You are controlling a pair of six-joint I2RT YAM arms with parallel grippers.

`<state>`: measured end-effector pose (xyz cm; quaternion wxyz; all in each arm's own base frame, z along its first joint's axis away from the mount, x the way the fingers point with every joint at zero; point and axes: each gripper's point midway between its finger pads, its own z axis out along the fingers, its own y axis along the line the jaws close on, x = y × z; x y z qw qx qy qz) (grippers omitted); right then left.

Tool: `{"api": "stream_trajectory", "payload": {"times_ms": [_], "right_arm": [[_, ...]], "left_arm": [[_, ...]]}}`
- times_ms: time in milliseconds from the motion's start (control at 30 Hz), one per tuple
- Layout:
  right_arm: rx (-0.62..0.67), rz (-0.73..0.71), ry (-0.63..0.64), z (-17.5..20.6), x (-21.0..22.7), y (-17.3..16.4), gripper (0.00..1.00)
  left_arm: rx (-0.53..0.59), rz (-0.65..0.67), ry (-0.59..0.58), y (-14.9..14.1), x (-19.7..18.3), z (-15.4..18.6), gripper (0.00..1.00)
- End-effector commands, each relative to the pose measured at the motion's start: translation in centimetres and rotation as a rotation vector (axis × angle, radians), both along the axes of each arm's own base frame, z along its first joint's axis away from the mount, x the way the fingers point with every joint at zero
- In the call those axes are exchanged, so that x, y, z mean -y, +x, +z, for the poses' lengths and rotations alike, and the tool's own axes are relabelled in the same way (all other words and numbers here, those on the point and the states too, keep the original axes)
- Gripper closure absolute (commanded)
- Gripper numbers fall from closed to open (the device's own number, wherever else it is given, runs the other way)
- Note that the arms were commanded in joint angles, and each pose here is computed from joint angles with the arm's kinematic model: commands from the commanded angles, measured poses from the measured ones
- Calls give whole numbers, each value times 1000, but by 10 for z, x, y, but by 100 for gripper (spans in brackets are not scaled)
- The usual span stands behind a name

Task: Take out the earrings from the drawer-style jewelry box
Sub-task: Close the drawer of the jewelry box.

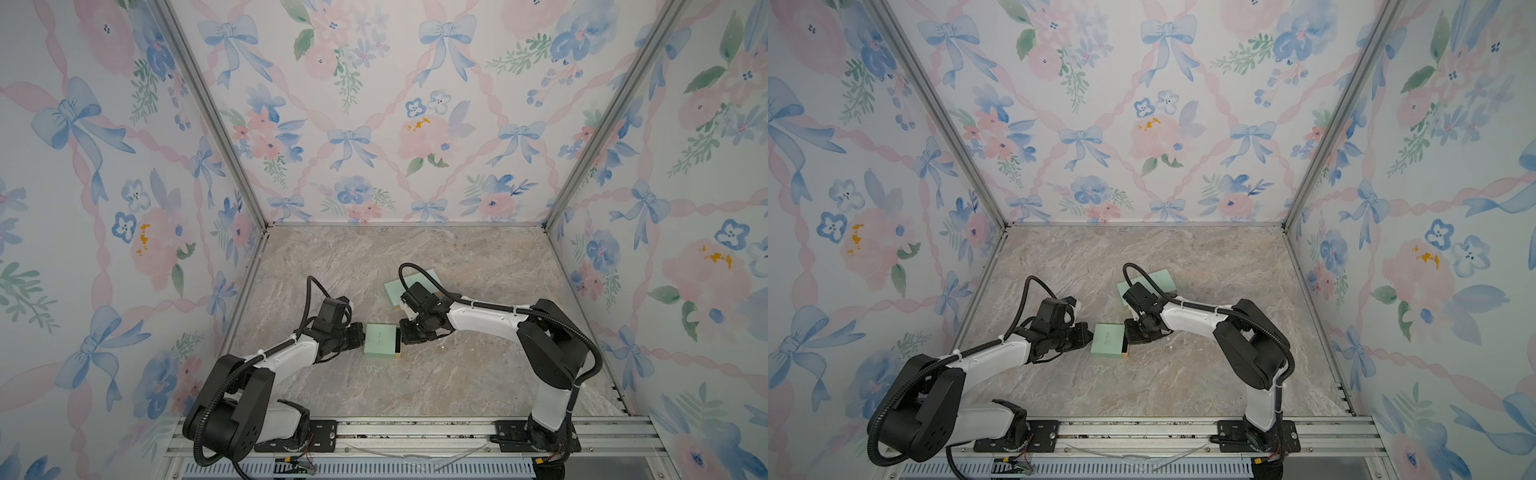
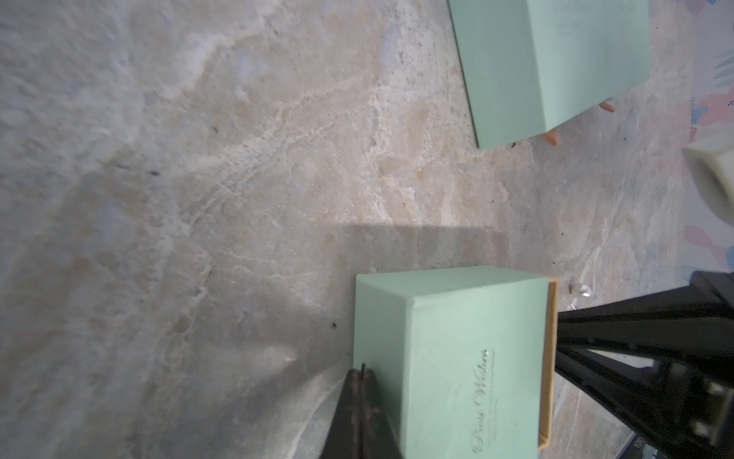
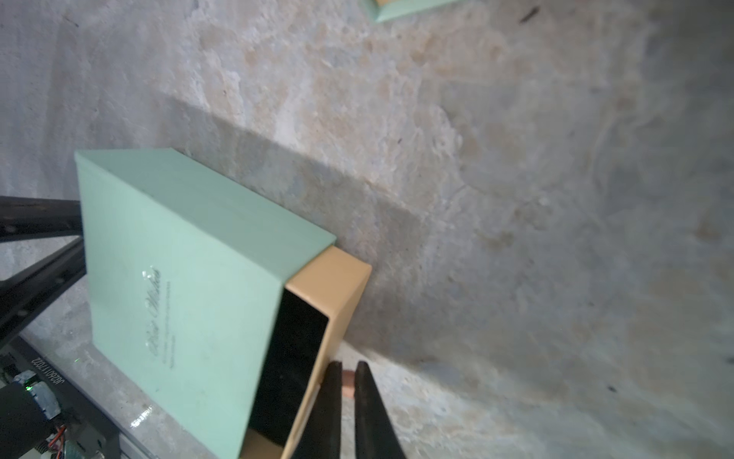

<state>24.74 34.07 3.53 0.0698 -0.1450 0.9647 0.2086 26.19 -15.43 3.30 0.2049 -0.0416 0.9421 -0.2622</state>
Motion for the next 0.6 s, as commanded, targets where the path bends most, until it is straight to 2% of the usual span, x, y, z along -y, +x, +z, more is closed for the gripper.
{"api": "stream_trajectory", "payload": {"times_ms": [0,567], "right_arm": [[10,52,58,8,-25,-2,89],[6,159,155,14,-79,-10,89]], "left_arm": [[1,-9,-23,-5,3,2,100],[6,39,23,-12,-15,4,100]]}}
